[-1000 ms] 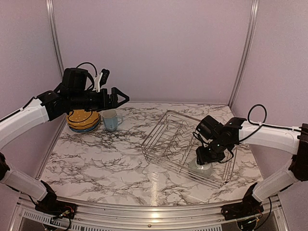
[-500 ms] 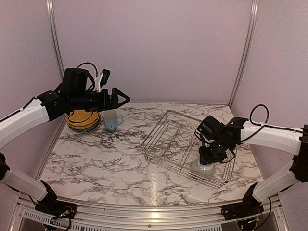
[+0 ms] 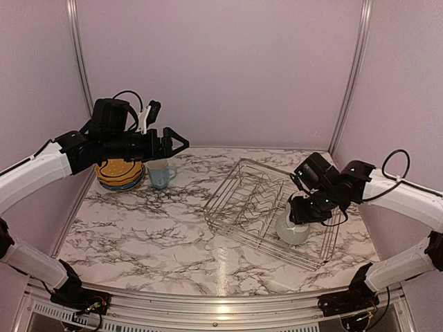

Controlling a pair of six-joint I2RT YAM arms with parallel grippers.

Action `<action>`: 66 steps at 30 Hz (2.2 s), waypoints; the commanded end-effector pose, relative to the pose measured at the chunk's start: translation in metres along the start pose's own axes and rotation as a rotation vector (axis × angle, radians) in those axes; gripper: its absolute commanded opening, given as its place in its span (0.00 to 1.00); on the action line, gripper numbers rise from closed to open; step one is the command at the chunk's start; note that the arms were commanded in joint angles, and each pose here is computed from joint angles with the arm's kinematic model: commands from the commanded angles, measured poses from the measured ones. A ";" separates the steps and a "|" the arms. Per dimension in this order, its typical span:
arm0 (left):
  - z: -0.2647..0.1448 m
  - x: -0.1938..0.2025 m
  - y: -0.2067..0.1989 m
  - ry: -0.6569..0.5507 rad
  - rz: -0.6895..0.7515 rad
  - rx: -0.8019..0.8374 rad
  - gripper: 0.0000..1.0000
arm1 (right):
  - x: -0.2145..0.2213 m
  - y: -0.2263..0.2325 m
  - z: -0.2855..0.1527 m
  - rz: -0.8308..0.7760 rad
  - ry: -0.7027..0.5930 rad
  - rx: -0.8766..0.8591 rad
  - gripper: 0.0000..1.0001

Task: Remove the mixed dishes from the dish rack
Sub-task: Grab the bowl from the dish rack, then pass from the right arm to the left

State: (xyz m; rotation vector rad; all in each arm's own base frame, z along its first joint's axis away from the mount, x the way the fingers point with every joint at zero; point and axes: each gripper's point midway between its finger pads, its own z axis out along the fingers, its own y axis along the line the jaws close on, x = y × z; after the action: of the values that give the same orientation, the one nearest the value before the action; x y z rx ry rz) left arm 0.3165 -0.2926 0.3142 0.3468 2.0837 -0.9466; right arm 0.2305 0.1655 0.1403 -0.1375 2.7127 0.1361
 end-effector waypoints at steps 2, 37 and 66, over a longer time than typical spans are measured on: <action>0.008 0.007 -0.002 0.018 -0.007 0.005 0.99 | -0.041 0.003 -0.033 0.090 -0.164 -0.089 0.24; 0.122 0.081 -0.171 0.253 -0.446 0.767 0.93 | -0.091 0.046 -0.099 0.300 -0.348 -0.991 0.23; 0.134 0.100 -0.185 0.303 -0.540 0.862 0.27 | -0.083 0.081 -0.097 0.269 -0.309 -1.082 0.23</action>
State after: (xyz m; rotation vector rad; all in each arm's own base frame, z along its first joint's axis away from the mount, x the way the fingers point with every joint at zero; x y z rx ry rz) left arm 0.2357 -0.5220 0.2830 0.3404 1.9709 -2.2200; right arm 0.2556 0.2359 0.2521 -0.0014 2.1212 1.5133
